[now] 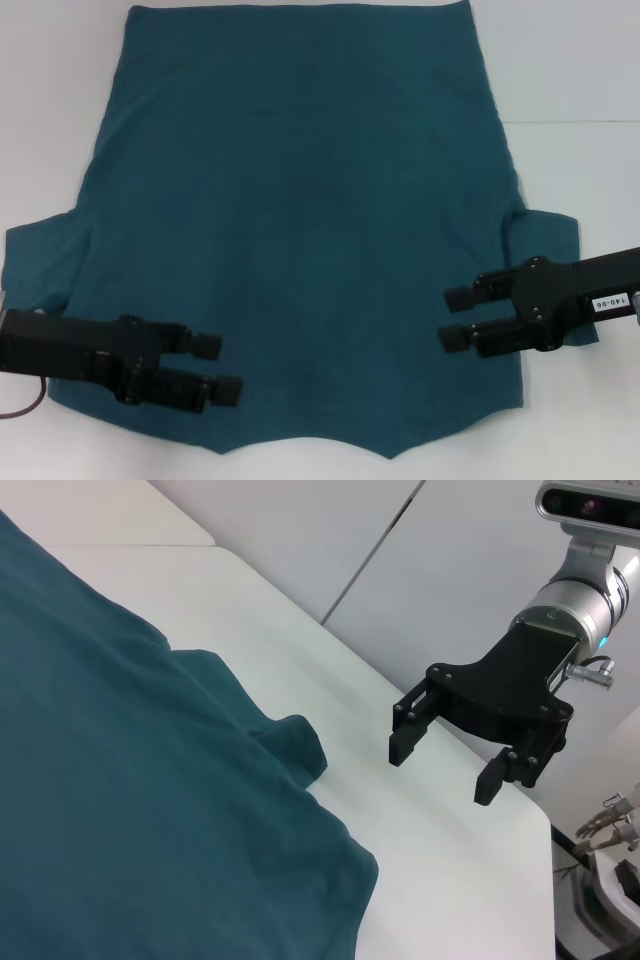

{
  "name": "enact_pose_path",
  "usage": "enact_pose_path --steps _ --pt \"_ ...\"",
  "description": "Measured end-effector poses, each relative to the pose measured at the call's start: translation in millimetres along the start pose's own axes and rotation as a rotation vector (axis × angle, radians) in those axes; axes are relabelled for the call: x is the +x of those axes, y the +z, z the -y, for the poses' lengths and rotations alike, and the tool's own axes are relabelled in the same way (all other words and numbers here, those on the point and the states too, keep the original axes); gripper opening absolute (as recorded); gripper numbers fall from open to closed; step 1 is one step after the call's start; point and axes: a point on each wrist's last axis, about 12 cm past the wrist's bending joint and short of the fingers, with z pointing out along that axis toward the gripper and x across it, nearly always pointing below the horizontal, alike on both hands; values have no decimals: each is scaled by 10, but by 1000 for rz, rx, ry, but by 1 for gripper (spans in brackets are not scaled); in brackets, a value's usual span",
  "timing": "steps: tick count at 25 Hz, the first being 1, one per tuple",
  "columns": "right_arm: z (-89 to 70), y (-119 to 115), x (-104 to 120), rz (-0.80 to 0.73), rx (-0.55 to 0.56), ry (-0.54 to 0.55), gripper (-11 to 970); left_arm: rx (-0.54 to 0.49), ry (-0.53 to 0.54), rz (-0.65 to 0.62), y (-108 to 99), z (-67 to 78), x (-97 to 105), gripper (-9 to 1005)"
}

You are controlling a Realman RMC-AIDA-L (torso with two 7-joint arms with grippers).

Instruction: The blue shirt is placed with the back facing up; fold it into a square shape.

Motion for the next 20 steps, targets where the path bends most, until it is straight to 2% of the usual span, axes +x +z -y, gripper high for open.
enact_pose_path --steps 13,16,20 --pt "2 -11 8 12 2 21 676 10 -9 9 -20 14 3 932" --pt "96 -71 -39 66 76 134 676 -30 -62 73 -111 -25 -14 932" --pt "247 -186 -161 147 175 331 676 -116 -202 209 -344 -118 -17 932"
